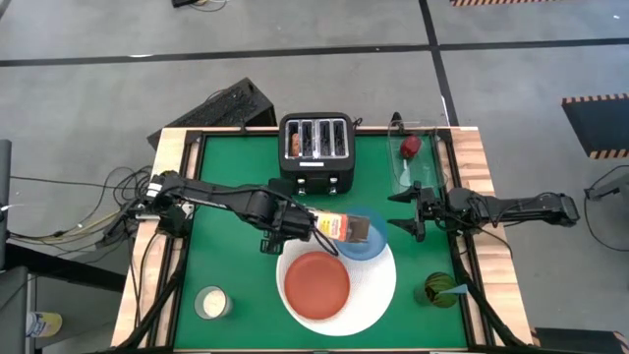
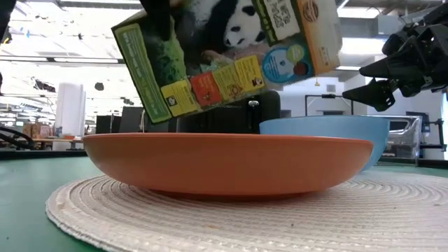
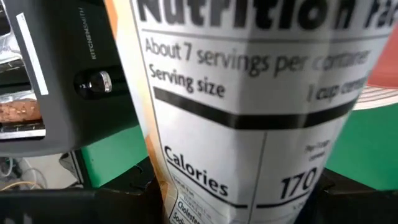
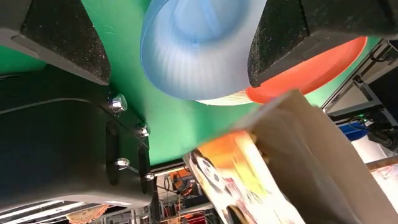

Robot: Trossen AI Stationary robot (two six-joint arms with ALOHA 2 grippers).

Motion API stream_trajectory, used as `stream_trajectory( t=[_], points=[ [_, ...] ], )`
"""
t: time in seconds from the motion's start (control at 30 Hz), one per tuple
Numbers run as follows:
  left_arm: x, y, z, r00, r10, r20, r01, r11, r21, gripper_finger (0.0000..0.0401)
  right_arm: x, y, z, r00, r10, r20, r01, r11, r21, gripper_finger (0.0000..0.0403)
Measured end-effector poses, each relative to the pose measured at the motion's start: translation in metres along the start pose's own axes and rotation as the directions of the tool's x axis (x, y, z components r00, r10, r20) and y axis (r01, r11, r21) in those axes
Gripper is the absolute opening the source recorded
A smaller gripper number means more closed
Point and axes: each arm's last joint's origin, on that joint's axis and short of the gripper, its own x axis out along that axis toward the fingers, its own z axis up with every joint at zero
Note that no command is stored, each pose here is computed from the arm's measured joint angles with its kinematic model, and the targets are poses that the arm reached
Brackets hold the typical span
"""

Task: Arrange a breakfast setting
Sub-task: Pour the cereal into the blue bowl

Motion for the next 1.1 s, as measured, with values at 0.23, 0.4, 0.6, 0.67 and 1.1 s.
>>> stream_trajectory(
  t=[0.23, 0.4, 0.6, 0.67, 1.1],
  points=[
    [0.0036, 0.0005, 0.0023, 0.998, 0.061, -0.007, -0.061, 0.998, 0.010, 0.0197, 0.0000, 0.0000, 0.0000, 1.000, 0.000, 0.000, 0.000, 1.000, 0.000, 0.0396],
    [0.0035, 0.0014, 0.0024, 0.996, 0.094, -0.005, -0.094, 0.995, 0.016, 0.0197, 0.0000, 0.0000, 0.0000, 1.000, 0.000, 0.000, 0.000, 1.000, 0.000, 0.0396],
    [0.0017, -0.0020, 0.0024, 0.992, 0.127, 0.005, -0.127, 0.990, 0.056, 0.0197, 0.0000, 0.0000, 0.0001, 1.000, 0.000, 0.000, 0.000, 1.000, 0.000, 0.0396],
    [0.0019, -0.0012, 0.0025, 0.990, 0.138, 0.005, -0.138, 0.988, 0.062, 0.0197, 0.0000, 0.0000, 0.0001, 1.000, 0.000, 0.000, 0.000, 1.000, 0.000, 0.0396],
    [0.0017, 0.0008, 0.0026, 0.980, 0.200, 0.009, -0.199, 0.966, 0.168, 0.0197, 0.0000, 0.0000, 0.0001, 1.000, 0.000, 0.001, 0.000, 1.000, 0.000, 0.0396]
  ],
)
